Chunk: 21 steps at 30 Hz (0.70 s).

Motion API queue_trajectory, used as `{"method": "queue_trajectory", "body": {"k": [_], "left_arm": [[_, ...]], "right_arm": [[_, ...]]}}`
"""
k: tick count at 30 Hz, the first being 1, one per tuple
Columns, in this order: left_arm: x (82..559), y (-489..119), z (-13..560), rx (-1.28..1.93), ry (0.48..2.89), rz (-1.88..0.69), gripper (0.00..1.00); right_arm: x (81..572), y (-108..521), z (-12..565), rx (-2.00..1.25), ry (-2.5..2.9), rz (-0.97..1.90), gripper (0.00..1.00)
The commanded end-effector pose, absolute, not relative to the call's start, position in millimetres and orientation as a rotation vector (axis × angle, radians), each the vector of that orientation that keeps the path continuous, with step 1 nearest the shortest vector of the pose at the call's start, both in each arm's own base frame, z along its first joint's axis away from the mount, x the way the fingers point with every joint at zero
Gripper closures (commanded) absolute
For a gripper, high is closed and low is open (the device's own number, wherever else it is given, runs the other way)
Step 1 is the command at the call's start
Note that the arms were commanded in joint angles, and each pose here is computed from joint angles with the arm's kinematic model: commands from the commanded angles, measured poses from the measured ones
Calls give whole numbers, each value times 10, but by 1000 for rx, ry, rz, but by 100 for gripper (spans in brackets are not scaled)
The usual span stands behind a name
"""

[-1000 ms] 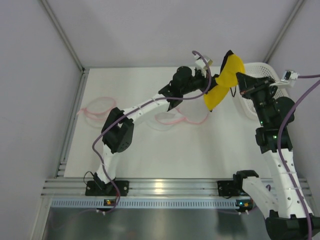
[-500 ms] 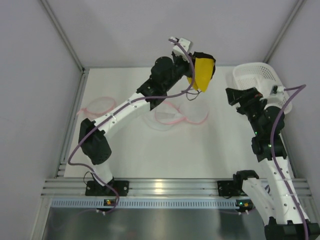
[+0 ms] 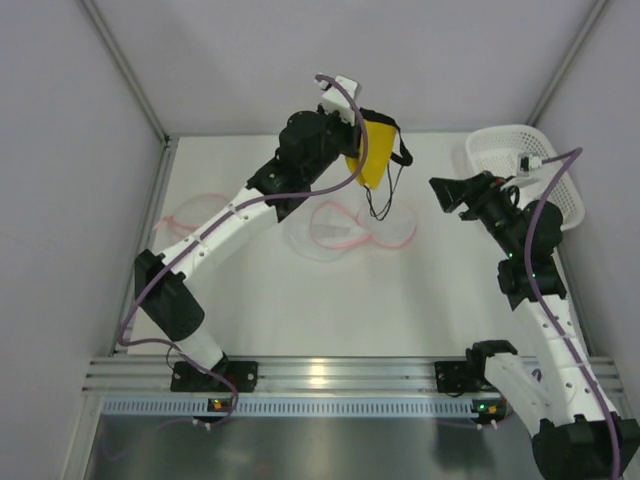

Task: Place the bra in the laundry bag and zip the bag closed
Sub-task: Adjust the bra.

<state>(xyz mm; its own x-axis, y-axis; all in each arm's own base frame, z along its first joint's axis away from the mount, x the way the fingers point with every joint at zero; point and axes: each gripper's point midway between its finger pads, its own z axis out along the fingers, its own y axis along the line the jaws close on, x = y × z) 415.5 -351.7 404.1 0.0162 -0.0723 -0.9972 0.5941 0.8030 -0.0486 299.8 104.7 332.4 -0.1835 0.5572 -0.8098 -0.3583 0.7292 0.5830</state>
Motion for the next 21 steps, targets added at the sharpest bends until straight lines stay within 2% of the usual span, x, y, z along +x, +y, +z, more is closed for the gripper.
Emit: {"method": "queue_trajectory", "body": {"k": [1,9,15,21], "left_arm": [[3955,-3368,4181,431,1470,-574,100],[4062,-2885,4045,364,1572,-287,100],[3818,-2954,4049,436,1573,-402,100],[4024,-2606,3994,31,1686,-322,100]], "right_arm": [[2945,1359,3730,-47,1435,929,20],[3140,1617,3692,-133,1498,904,22],[2936,2029,3773,-426,1407,977,19],[2911,2382,3776,-459,1412,1039,17]]}}
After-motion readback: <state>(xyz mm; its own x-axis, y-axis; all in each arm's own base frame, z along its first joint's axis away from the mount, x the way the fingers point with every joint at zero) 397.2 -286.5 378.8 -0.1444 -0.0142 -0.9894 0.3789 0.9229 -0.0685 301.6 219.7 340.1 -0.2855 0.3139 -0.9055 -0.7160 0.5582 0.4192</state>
